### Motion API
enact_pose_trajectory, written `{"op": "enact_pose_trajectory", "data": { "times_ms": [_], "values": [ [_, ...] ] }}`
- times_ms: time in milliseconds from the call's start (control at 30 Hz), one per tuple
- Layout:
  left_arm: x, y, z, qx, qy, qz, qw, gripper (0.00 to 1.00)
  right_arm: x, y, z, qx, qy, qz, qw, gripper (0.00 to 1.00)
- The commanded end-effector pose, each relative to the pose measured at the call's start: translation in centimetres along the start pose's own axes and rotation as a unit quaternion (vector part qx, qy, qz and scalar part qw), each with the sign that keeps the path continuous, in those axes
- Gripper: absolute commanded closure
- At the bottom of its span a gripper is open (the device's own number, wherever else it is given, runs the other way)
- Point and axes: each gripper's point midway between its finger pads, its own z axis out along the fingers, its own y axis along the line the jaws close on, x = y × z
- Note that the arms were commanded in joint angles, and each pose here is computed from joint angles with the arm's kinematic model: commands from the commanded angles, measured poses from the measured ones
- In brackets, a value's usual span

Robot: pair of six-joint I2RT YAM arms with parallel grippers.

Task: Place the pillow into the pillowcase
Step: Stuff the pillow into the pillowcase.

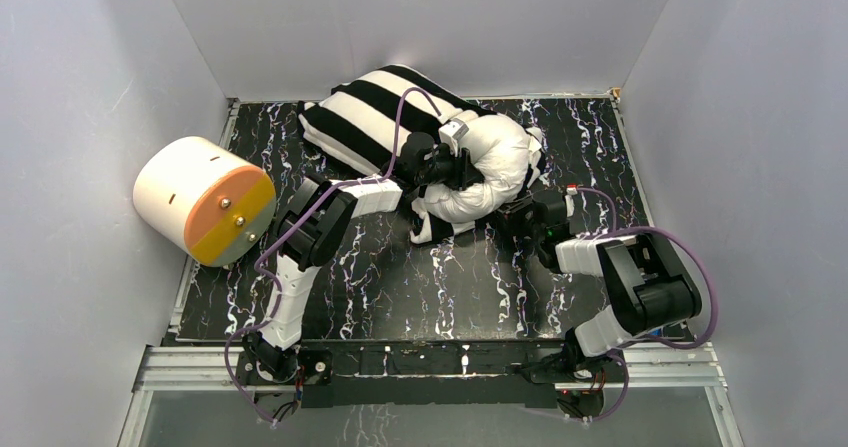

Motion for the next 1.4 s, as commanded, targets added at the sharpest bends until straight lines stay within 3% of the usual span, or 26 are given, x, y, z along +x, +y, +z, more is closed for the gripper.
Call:
{"op": "enact_pose_trajectory", "data": {
  "times_ms": [0, 433, 700, 833, 1167, 1367],
  "values": [
    [17.3, 11.8, -6.2, -0.196, 0.212, -0.113, 0.951, 0.63, -0.9, 2.8, -1.0, -0.040, -0.029, 0.000, 0.999, 0.68],
    [17.1, 11.5, -6.4, -0.196, 0.210, -0.115, 0.951, 0.63, -0.9, 0.9, 0.9, -0.001, -0.033, 0.000, 0.999, 0.60],
    [16.9, 10.9, -6.5, -0.191, 0.201, -0.127, 0.953, 0.63, 0.4, 3.2, 3.1, -0.079, 0.001, -0.047, 0.996, 0.54],
    [17.5, 11.0, -6.6, -0.192, 0.202, -0.133, 0.951, 0.62, 1.4, 3.0, 1.5, -0.106, 0.016, -0.042, 0.993, 0.62],
    [17.1, 11.4, -6.7, -0.200, 0.208, -0.125, 0.949, 0.62, -2.8, 2.1, -2.0, -0.034, -0.083, -0.070, 0.993, 0.55],
    [16.8, 11.3, -6.8, -0.198, 0.206, -0.125, 0.950, 0.62, -3.5, 1.3, -1.4, -0.011, -0.088, -0.056, 0.994, 0.56]
  ]
}}
